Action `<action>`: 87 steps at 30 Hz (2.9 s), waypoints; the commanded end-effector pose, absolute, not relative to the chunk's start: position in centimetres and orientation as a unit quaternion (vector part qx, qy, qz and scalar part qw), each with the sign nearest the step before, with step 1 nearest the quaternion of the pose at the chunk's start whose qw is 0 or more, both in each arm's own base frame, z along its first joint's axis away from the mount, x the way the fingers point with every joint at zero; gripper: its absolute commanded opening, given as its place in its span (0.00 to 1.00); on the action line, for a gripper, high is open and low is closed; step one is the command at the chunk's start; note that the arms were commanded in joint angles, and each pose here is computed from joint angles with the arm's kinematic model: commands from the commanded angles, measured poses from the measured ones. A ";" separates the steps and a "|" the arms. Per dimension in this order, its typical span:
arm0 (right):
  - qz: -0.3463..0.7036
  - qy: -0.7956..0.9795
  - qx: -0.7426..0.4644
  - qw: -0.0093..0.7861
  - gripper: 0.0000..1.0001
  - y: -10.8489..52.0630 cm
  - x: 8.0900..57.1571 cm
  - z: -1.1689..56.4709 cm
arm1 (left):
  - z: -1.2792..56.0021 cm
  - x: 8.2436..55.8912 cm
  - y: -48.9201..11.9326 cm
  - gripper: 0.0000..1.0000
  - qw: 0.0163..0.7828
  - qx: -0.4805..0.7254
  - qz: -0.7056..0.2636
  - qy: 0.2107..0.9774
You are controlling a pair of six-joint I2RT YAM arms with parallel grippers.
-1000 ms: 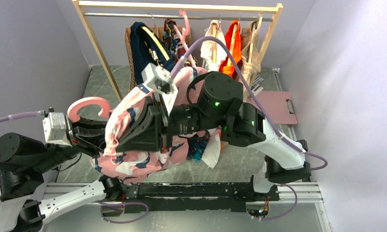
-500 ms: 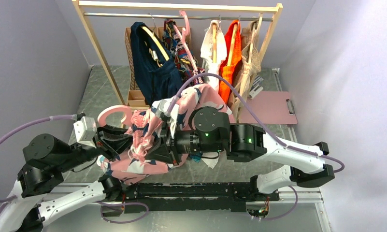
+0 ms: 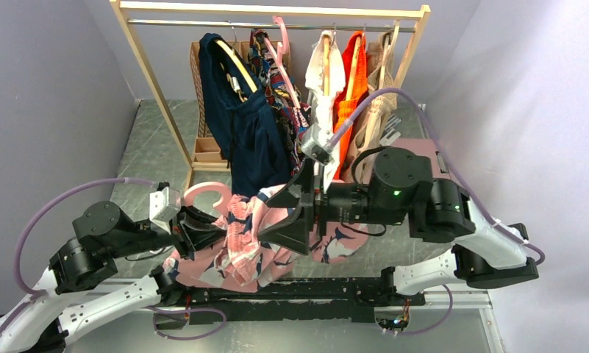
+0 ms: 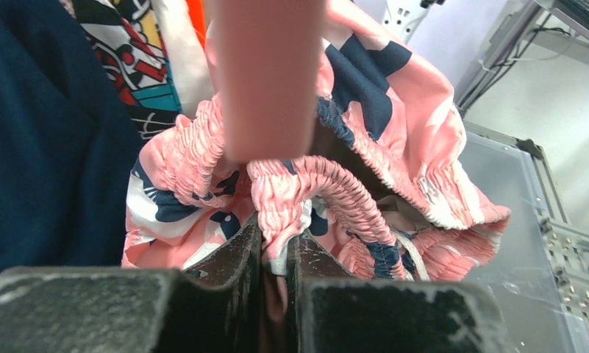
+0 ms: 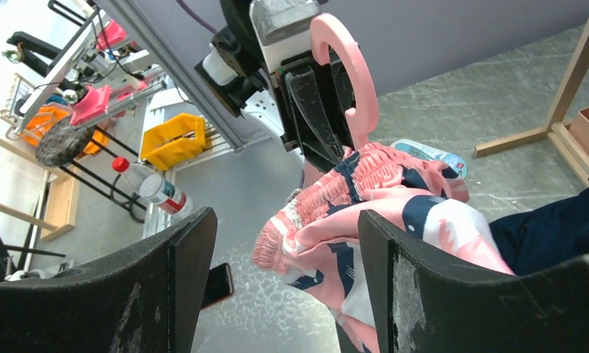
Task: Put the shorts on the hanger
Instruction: Hang the shorts on the hanger.
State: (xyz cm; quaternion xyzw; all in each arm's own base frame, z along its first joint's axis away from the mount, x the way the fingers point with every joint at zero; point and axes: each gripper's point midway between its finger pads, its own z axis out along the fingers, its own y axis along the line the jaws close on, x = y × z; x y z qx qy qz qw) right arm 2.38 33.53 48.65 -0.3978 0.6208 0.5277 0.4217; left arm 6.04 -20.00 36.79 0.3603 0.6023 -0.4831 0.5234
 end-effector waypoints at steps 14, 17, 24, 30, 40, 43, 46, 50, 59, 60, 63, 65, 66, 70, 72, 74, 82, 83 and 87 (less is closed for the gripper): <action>0.402 0.671 -0.477 0.401 0.69 32.0 3.8 43.2 | 35.2 3.4 -21.6 0.07 0.441 0.419 -0.522 0.598; 0.395 0.671 -0.485 0.399 0.68 32.1 3.8 42.5 | 35.1 3.3 -21.6 0.07 0.438 0.421 -0.521 0.599; 0.355 0.691 -0.494 0.390 0.56 31.7 4.5 39.6 | 35.3 3.3 -21.6 0.07 0.439 0.424 -0.519 0.598; 0.352 0.696 -0.487 0.394 0.21 31.4 4.7 39.2 | 35.3 3.4 -21.8 0.07 0.439 0.425 -0.519 0.598; 0.356 0.697 -0.416 0.463 0.00 30.3 7.0 42.0 | 35.2 3.4 -22.1 0.07 0.428 0.430 -0.519 0.602; 0.365 0.692 -0.375 0.497 0.00 29.3 8.0 43.8 | 34.7 3.4 -22.2 0.07 0.418 0.433 -0.517 0.609; 0.356 0.699 -0.347 0.514 0.00 28.3 8.9 44.5 | 34.6 3.4 -22.3 0.07 0.418 0.435 -0.516 0.608; 0.319 0.727 -0.340 0.504 0.00 27.8 9.6 42.7 | 35.1 3.4 -22.3 0.07 0.424 0.437 -0.516 0.603; 0.242 0.785 -0.347 0.453 0.01 27.0 10.0 38.6 | 36.9 3.3 -21.9 0.07 0.446 0.439 -0.517 0.584; 0.251 0.781 -0.352 0.451 0.16 27.1 9.7 38.9 | 37.1 3.3 -21.8 0.07 0.448 0.438 -0.517 0.583; 0.290 0.763 -0.354 0.456 0.55 27.1 9.0 41.0 | 37.1 3.4 -21.7 0.07 0.450 0.438 -0.513 0.586; 0.324 0.743 -0.357 0.465 0.71 27.1 8.3 43.2 | 37.2 3.4 -21.6 0.07 0.450 0.437 -0.512 0.587; 0.343 0.729 -0.362 0.468 0.73 27.1 7.9 44.4 | 37.1 3.4 -21.6 0.07 0.448 0.437 -0.512 0.588; 0.425 0.661 -0.390 0.481 0.75 27.9 5.8 48.6 | 36.8 3.4 -21.7 0.07 0.443 0.437 -0.511 0.593; 0.447 0.632 -0.407 0.485 0.75 28.8 5.0 49.5 | 36.6 3.4 -21.8 0.07 0.438 0.439 -0.511 0.595; 0.453 0.621 -0.421 0.482 0.76 30.0 4.6 49.4 | 36.6 3.5 -22.0 0.07 0.435 0.441 -0.511 0.595; 0.441 0.603 -0.448 0.491 0.78 33.9 5.0 47.8 | 37.2 3.6 -22.5 0.07 0.430 0.452 -0.507 0.594; 0.440 0.601 -0.450 0.493 0.78 34.3 5.1 47.8 | 37.2 3.6 -22.5 0.07 0.428 0.455 -0.507 0.594; 0.428 0.603 -0.461 0.491 0.78 35.8 5.4 47.1 | 37.3 3.6 -22.7 0.07 0.425 0.459 -0.506 0.593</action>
